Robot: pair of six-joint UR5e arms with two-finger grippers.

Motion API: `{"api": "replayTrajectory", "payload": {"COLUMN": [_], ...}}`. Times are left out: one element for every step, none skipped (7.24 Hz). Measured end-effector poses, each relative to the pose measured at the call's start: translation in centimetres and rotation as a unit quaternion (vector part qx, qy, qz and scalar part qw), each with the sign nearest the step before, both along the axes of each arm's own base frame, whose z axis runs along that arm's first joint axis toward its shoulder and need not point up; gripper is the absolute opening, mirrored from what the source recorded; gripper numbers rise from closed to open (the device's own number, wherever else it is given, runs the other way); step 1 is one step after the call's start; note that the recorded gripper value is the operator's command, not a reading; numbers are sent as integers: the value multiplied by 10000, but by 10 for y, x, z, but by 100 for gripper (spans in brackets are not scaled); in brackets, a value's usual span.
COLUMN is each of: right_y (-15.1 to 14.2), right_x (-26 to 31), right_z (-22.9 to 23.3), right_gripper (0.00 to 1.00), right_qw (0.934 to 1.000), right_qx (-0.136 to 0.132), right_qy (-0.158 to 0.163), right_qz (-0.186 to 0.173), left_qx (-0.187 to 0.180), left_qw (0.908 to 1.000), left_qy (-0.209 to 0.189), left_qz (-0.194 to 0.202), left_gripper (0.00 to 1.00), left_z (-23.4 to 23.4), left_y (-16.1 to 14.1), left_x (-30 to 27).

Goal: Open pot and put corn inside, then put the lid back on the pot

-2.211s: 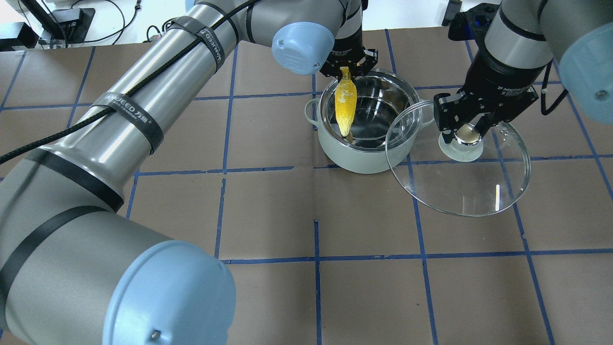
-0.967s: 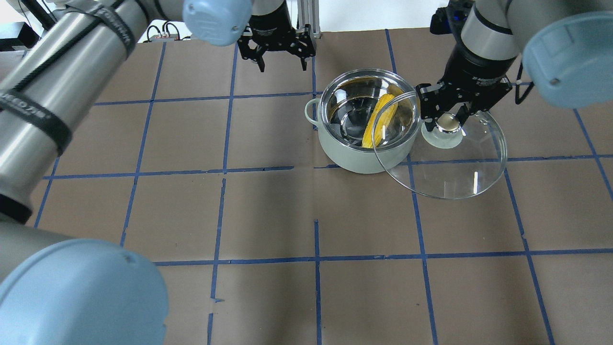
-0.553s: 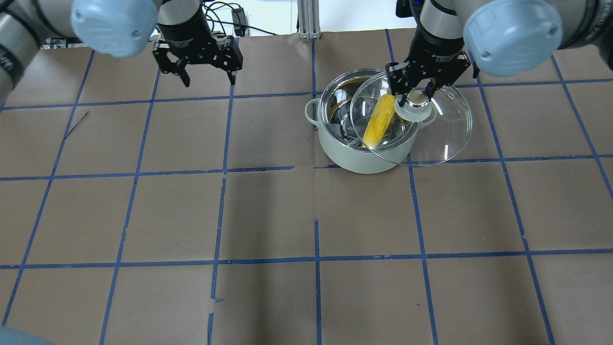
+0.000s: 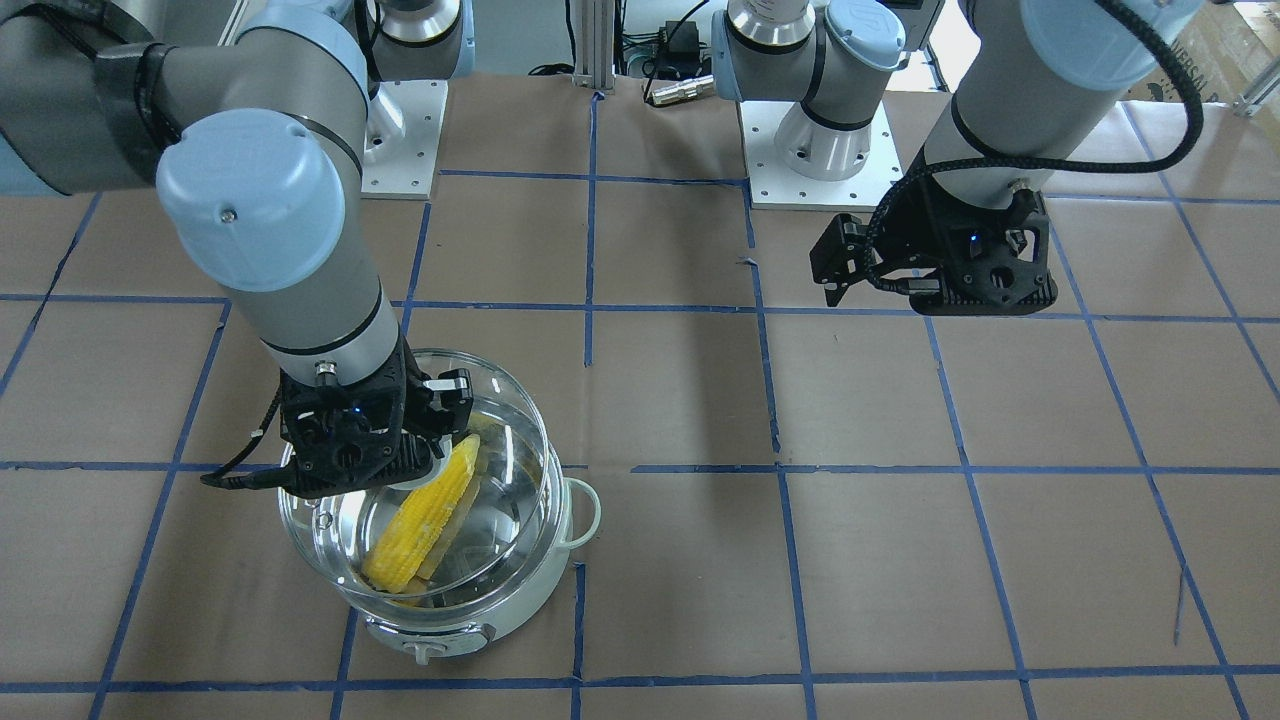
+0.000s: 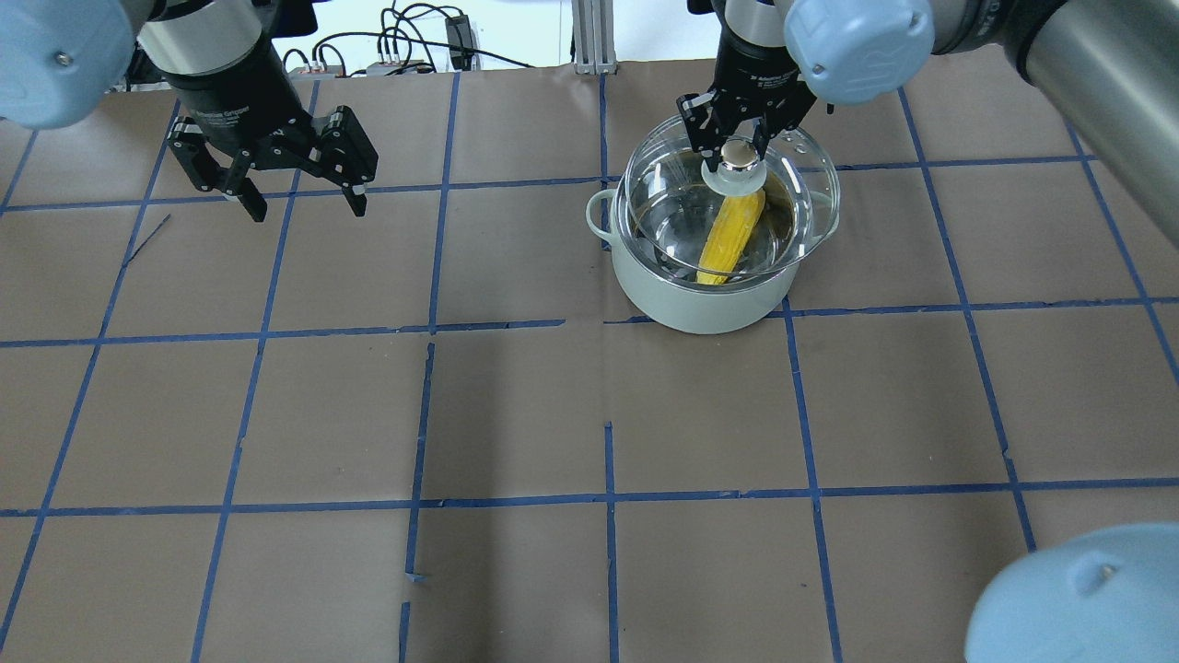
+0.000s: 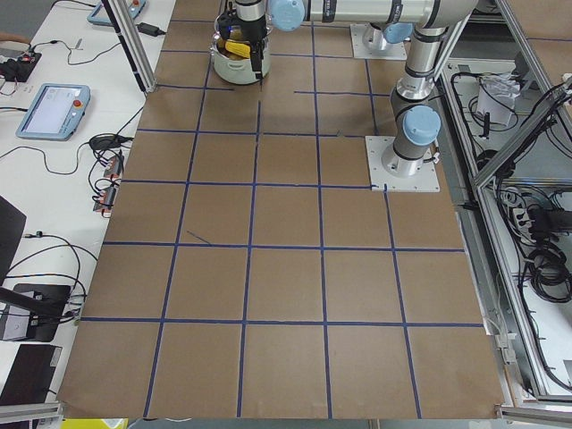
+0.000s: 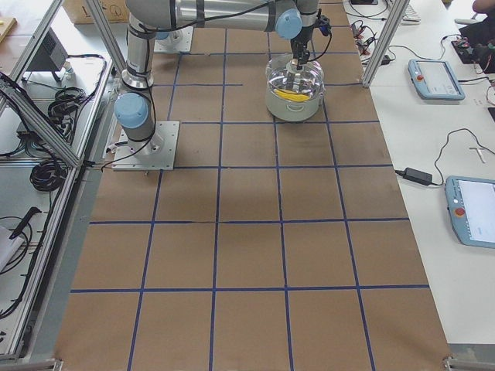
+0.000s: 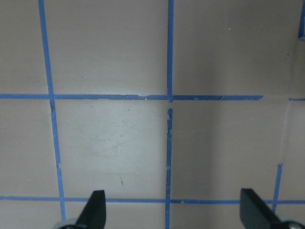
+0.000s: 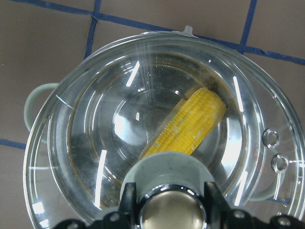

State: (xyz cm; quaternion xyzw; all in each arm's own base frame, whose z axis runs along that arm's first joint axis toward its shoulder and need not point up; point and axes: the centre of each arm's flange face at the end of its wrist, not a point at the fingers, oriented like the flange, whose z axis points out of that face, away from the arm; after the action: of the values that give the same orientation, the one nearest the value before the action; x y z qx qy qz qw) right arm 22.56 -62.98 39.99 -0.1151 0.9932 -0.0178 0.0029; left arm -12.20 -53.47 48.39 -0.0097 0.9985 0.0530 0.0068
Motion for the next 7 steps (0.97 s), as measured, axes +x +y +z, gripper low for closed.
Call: {"api": "replayTrajectory", "payload": {"right_y": [-6, -10, -12, -11, -10, -8, -6], "right_x": [3, 5, 7, 8, 8, 10, 13], "right_z": [-8, -15, -21, -26, -30, -34, -37], "right_gripper": [24, 24, 24, 24, 24, 24, 24], "right_qw": [10000, 10000, 10000, 10000, 9999, 9999, 9998], "right_qx": [-16, -18, 3, 45, 84, 123, 151], "right_qy": [-7, -9, -14, -25, -31, -23, -11], "right_qz": [19, 31, 40, 50, 62, 83, 111], "left_qx": [-60, -191, -366, -496, -509, -489, -478], "left_qw": [10000, 9998, 9993, 9987, 9986, 9987, 9987], "left_qy": [12, 32, 36, 26, 28, 34, 44], "left_qz": [-23, -52, -96, -135, -156, -167, -171], "left_gripper": [100, 100, 100, 100, 100, 100, 100], "left_z": [8, 19, 30, 33, 28, 24, 21], "left_y": [6, 13, 19, 20, 18, 14, 11], "left_x": [-2, -6, -9, -10, -11, -11, -12]}}
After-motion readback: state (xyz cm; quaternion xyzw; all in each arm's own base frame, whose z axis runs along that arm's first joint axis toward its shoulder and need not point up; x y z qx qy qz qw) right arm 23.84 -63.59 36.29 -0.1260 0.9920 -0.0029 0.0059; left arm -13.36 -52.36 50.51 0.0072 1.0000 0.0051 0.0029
